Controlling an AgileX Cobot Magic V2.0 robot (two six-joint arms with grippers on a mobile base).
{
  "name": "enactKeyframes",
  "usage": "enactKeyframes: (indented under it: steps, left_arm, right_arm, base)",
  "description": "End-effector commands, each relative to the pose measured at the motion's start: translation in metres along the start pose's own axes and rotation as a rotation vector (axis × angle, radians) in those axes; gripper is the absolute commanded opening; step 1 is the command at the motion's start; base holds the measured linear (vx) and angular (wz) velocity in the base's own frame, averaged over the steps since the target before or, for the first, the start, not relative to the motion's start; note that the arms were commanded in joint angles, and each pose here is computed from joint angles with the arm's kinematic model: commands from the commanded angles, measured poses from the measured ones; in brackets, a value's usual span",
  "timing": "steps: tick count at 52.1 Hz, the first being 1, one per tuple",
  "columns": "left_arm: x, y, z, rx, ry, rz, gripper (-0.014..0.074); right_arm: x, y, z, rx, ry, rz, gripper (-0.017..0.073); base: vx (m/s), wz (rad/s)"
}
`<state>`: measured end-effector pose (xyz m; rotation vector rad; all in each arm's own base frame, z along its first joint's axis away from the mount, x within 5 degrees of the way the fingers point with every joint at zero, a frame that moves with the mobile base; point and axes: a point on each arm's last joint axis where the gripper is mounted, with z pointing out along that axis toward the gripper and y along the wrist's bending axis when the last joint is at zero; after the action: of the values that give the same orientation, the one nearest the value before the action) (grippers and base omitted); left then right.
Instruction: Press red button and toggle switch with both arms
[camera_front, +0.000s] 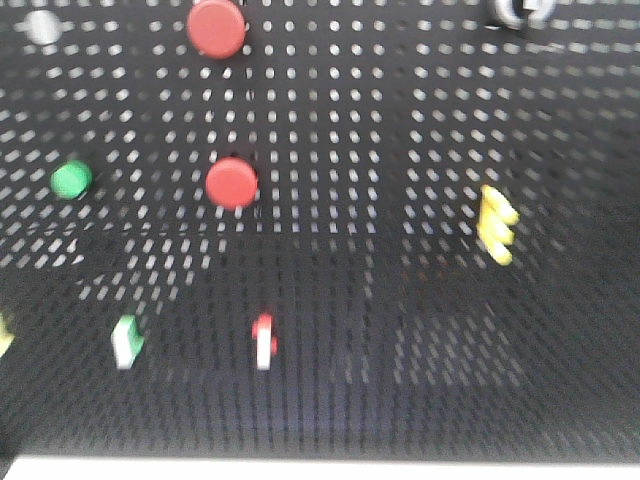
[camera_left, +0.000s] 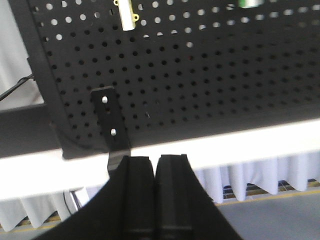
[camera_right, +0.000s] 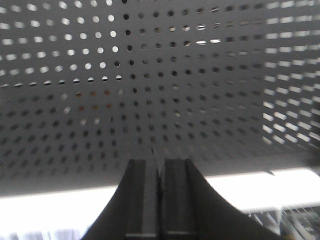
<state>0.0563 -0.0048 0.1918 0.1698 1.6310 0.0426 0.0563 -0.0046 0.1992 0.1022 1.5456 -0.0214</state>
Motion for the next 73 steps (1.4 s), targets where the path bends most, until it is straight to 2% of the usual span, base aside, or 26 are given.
enactKeyframes:
  steps: [1, 26, 73]
  left_arm:
    - [0.0035, 0.0003, 0.0007, -0.016, -0.06, -0.012, 0.0001]
    - [0.0035, 0.0003, 0.0007, -0.016, -0.06, -0.012, 0.0001]
    - [0.0035, 0.0003, 0.0007, -0.016, -0.06, -0.012, 0.0001]
  right_arm:
    - [-0.0041, 0.0001, -0.0006, -0.001, -0.081, -0.005, 0.0]
    - [-0.0041, 0.0001, -0.0006, -0.001, -0.081, -0.005, 0.0]
    - [-0.0041, 0.0001, -0.0006, -0.001, -0.081, -0.005, 0.0]
  base:
    - [0.34, 0.04]
    - [0.2, -0.02]
    - [-0.02, 0.0]
